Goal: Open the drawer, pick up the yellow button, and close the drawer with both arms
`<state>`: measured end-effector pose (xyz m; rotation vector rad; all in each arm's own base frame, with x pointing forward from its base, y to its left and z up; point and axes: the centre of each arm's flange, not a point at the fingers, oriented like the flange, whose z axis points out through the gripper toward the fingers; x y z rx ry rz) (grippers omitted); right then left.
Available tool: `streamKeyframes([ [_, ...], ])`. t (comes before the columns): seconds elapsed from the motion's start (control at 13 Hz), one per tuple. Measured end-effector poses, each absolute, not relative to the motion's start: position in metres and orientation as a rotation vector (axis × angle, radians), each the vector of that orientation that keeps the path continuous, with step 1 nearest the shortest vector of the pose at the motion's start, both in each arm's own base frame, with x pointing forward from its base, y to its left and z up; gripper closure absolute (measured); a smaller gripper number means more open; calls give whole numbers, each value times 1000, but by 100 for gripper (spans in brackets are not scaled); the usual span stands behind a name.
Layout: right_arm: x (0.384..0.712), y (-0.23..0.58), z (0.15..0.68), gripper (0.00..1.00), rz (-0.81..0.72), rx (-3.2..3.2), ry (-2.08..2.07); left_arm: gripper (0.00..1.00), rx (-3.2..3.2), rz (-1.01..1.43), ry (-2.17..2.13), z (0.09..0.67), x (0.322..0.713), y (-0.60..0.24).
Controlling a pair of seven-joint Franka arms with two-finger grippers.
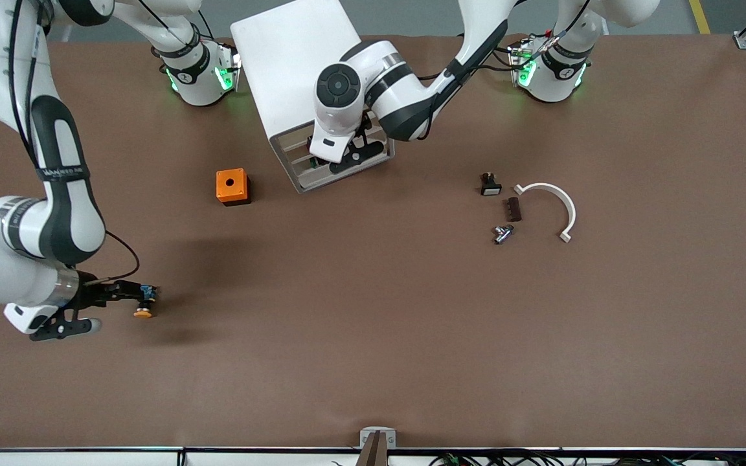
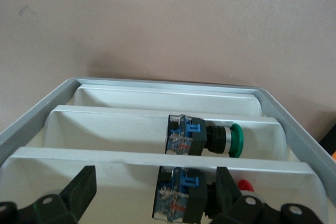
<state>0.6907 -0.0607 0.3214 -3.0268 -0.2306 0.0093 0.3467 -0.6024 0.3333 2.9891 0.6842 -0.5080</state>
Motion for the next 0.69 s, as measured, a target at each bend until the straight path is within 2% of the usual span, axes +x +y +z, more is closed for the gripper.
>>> streamKeyframes([
  [0.23, 683, -58, 383, 0, -55, -3020, -247, 0, 2984, -506, 695, 334, 349, -602],
  [0.38, 674, -52, 420, 0, -72, -3018, -274, 0, 2955, -486, 761, 341, 373, -591],
  [0.69, 650, -44, 492, 0, -98, -3031, -330, 0, 2847, -255, 1014, 395, 520, -468],
])
